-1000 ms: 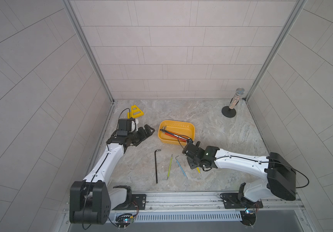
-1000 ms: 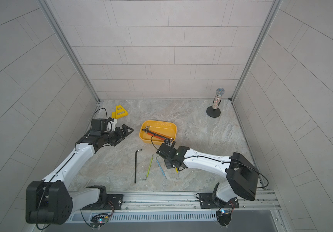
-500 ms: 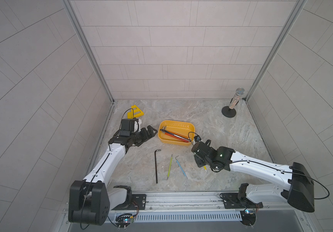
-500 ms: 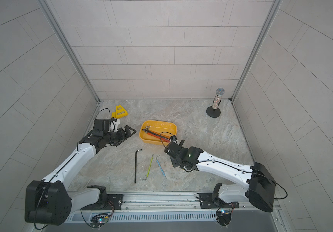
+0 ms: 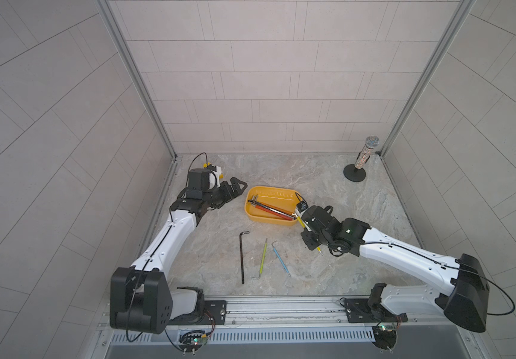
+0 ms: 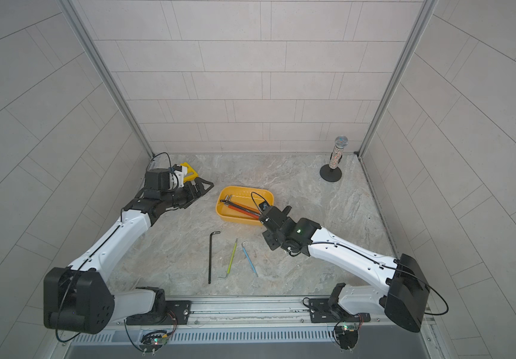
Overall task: Put the hex key on the desktop into the storage box
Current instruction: Place the Allen key in the storage box.
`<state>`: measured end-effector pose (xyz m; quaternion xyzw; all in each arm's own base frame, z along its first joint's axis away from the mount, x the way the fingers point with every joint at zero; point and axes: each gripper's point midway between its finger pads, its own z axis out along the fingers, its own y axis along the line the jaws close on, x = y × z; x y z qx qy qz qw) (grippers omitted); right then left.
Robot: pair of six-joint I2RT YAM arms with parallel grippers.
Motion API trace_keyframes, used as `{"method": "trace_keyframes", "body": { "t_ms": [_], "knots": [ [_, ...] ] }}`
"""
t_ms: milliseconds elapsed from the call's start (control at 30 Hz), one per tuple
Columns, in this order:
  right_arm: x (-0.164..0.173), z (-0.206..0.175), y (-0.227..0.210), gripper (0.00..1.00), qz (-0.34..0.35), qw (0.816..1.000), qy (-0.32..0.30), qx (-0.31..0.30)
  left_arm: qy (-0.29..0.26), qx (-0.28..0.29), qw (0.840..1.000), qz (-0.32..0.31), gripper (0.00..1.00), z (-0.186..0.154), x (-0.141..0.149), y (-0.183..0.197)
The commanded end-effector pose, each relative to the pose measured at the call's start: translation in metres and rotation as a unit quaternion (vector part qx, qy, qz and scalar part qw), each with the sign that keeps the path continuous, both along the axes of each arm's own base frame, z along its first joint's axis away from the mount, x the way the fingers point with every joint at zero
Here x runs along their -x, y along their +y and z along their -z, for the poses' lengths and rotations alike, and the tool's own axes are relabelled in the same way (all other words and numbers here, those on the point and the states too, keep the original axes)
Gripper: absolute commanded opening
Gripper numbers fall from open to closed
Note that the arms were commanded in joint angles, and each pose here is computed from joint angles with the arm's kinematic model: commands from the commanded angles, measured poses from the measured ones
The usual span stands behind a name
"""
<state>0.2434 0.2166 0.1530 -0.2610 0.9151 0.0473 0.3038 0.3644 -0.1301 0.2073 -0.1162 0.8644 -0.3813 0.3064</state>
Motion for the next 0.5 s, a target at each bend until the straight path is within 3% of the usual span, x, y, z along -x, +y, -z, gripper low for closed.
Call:
{"method": "trace_keyframes", "body": {
  "t_ms": [0, 200, 467],
  "knots": [
    [-0.011, -0.013, 0.015, 0.00, -0.052, 0.998, -0.017, -0.004, 0.005, -0.001, 1.000, 0.000, 0.99, 0.007, 0.003, 0.000],
    [-0.032, -0.014, 0.030, 0.00, -0.092, 0.996, -0.009, -0.016, -0.015, -0.027, 0.999, -0.021, 0.99, 0.002, 0.007, 0.012],
    [-0.062, -0.013, 0.046, 0.00, -0.128, 0.992, -0.011, 0.001, 0.004, -0.018, 1.000, -0.022, 0.99, 0.010, 0.006, 0.014]
  ]
}}
